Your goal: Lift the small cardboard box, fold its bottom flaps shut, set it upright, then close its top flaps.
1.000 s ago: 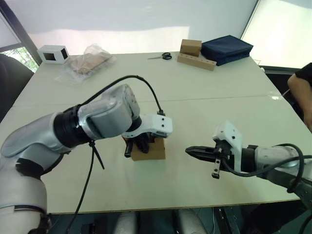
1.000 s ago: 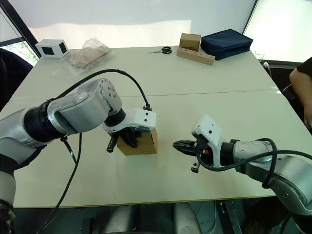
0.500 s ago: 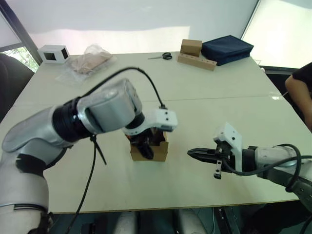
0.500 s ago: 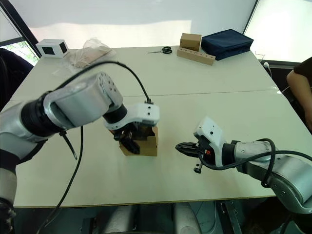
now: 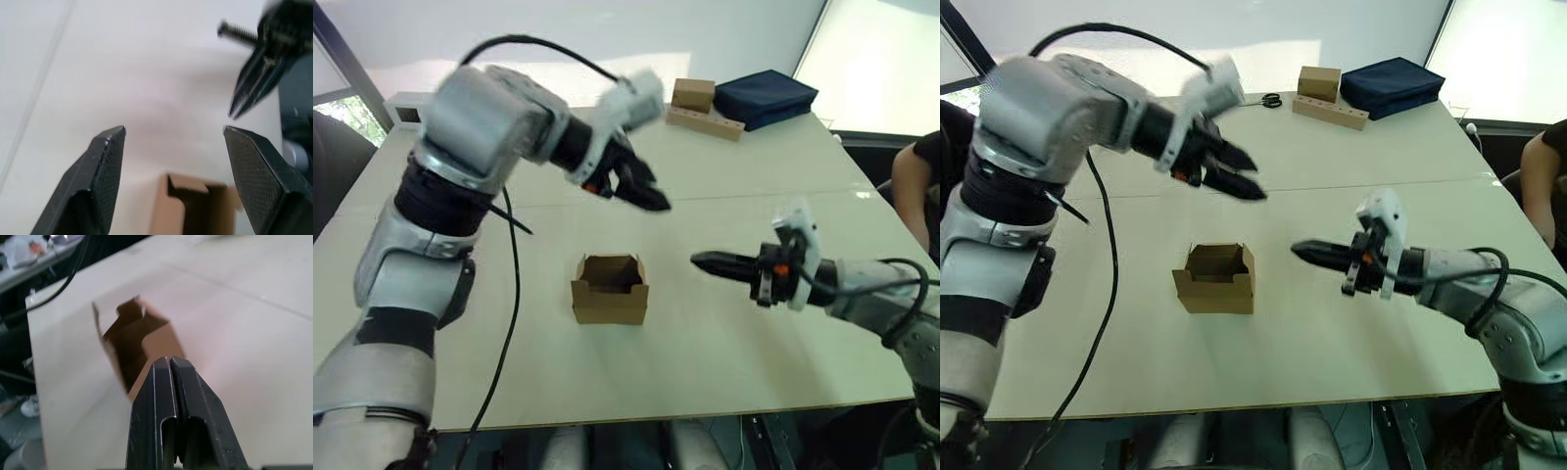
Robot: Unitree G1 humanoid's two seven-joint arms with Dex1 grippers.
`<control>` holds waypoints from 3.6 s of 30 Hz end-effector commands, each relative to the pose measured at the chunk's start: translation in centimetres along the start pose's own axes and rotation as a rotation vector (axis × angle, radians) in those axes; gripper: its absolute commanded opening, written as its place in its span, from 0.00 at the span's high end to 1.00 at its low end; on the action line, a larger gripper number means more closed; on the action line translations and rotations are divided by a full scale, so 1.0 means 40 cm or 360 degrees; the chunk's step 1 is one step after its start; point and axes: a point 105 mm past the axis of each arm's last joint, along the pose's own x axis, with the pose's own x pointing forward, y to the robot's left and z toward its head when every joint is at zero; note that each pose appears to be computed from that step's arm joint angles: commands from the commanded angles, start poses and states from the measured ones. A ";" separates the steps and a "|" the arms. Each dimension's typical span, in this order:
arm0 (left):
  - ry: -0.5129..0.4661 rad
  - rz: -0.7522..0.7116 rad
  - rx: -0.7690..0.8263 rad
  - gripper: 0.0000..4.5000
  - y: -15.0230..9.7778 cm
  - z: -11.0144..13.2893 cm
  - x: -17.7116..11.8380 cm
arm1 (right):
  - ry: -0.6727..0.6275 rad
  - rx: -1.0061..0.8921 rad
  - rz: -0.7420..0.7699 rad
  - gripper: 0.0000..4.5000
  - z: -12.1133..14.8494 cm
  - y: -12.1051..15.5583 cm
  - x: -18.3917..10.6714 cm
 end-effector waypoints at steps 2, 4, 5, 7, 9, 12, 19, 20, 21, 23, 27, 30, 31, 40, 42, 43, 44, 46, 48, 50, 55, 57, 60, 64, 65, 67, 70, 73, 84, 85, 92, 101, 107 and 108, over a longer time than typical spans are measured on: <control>-0.0442 0.0272 0.0018 0.28 0.045 -0.015 -0.139 | -0.0049 -0.0090 0.0048 1.00 0.030 -0.011 -0.001; -0.0440 0.0364 0.0022 0.28 0.045 -0.095 -0.181 | -0.0026 -0.0102 0.0089 1.00 0.025 -0.008 0.006; -0.0436 0.0366 0.0012 0.28 0.034 -0.132 -0.201 | -0.0012 -0.0106 0.0110 1.00 0.021 -0.007 0.010; -0.0435 0.0342 -0.0002 0.28 0.012 -0.175 -0.224 | 0.0006 -0.0114 0.0132 1.00 0.015 -0.005 0.015; -0.0455 0.0309 -0.0135 0.28 -0.004 -0.215 -0.245 | 0.0031 -0.0123 0.0161 1.00 0.005 -0.001 0.022; -0.0427 0.0310 -0.0204 0.39 -0.024 -0.275 -0.264 | 0.0045 -0.0117 0.0226 1.00 -0.008 0.016 0.037; -0.0316 0.0221 -0.0279 0.95 -0.061 -0.362 -0.234 | 0.0087 -0.0108 0.0281 1.00 -0.046 0.043 0.056; -0.0300 0.0214 -0.0281 0.98 -0.062 -0.372 -0.228 | 0.0094 -0.0109 0.0282 1.00 -0.053 0.046 0.060; -0.0284 0.0204 -0.0285 0.98 -0.063 -0.380 -0.222 | 0.0101 -0.0110 0.0285 1.00 -0.059 0.049 0.064; -0.0275 0.0165 -0.0294 0.98 -0.068 -0.385 -0.205 | 0.0100 -0.0123 0.0278 1.00 -0.066 0.052 0.075; -0.0228 0.0130 -0.0253 0.98 -0.059 -0.398 -0.172 | 0.0076 -0.0194 0.0210 1.00 -0.069 0.030 0.100; -0.0214 0.0098 -0.0232 0.98 -0.054 -0.405 -0.151 | 0.0088 -0.0261 0.0185 1.00 -0.076 0.017 0.113; -0.0216 0.0082 -0.0223 0.98 -0.054 -0.404 -0.140 | 0.0096 -0.0271 0.0196 1.00 -0.080 0.018 0.117; -0.0194 0.0012 -0.0185 0.98 -0.070 -0.410 -0.098 | 0.0079 -0.0265 0.0308 1.00 -0.088 0.054 0.140; -0.0180 0.0009 -0.0187 0.98 -0.071 -0.418 -0.093 | 0.0079 -0.0258 0.0310 1.00 -0.096 0.058 0.149; -0.0175 0.0007 -0.0189 0.98 -0.072 -0.421 -0.091 | 0.0082 -0.0255 0.0313 1.00 -0.099 0.060 0.152; -0.0167 0.0006 -0.0190 0.98 -0.073 -0.426 -0.088 | 0.0082 -0.0249 0.0317 1.00 -0.102 0.062 0.157; -0.0153 0.0010 -0.0190 0.98 -0.073 -0.435 -0.082 | 0.0079 -0.0242 0.0329 1.00 -0.104 0.067 0.166; -0.0146 0.0019 -0.0192 0.98 -0.070 -0.442 -0.077 | 0.0080 -0.0241 0.0344 1.00 -0.106 0.073 0.176; -0.0138 0.0026 -0.0195 0.98 -0.066 -0.448 -0.074 | 0.0086 -0.0244 0.0345 1.00 -0.109 0.074 0.183; -0.0067 0.0041 -0.0172 0.98 -0.062 -0.479 -0.064 | 0.0138 -0.0247 0.0314 1.00 -0.126 0.061 0.188; -0.0034 0.0043 -0.0154 0.98 -0.061 -0.492 -0.057 | 0.0169 -0.0244 0.0305 1.00 -0.137 0.056 0.188; -0.0013 0.0052 -0.0143 0.98 -0.056 -0.503 -0.052 | 0.0196 -0.0241 0.0307 1.00 -0.148 0.055 0.189; -0.0003 0.0039 -0.0127 0.98 -0.059 -0.509 -0.047 | 0.0256 -0.0234 0.0302 1.00 -0.165 0.056 0.193; 0.0001 0.0037 -0.0123 0.98 -0.060 -0.511 -0.046 | 0.0274 -0.0224 0.0298 1.00 -0.170 0.055 0.193; 0.0007 0.0035 -0.0118 0.98 -0.061 -0.513 -0.045 | 0.0310 -0.0222 0.0277 1.00 -0.179 0.051 0.196; 0.0012 0.0036 -0.0108 0.98 -0.061 -0.515 -0.045 | 0.0350 -0.0221 0.0222 1.00 -0.188 0.039 0.202; 0.0019 0.0036 -0.0099 0.98 -0.060 -0.517 -0.046 | 0.0368 -0.0223 0.0184 1.00 -0.188 0.031 0.206; 0.0153 0.0066 -0.0002 0.98 -0.049 -0.537 -0.060 | 0.0398 -0.0351 0.0167 1.00 -0.151 0.029 0.202; 0.0104 0.0080 -0.0026 0.98 -0.045 -0.524 -0.065 | 0.0381 -0.0359 0.0160 1.00 -0.141 0.026 0.198; -0.0079 0.0132 -0.0066 0.98 -0.018 -0.456 -0.103 | 0.0280 -0.0371 0.0149 1.00 -0.086 0.015 0.166; -0.0113 0.0086 -0.0024 0.98 0.004 -0.388 -0.150 | 0.0147 -0.0317 0.0226 1.00 -0.031 0.039 0.139; -0.0049 0.0246 0.0013 0.98 0.087 -0.408 -0.162 | 0.0170 -0.0294 0.0388 1.00 -0.010 0.108 0.093; -0.0028 0.0264 0.0026 0.98 0.102 -0.416 -0.158 | 0.0200 -0.0298 0.0430 1.00 -0.016 0.128 0.090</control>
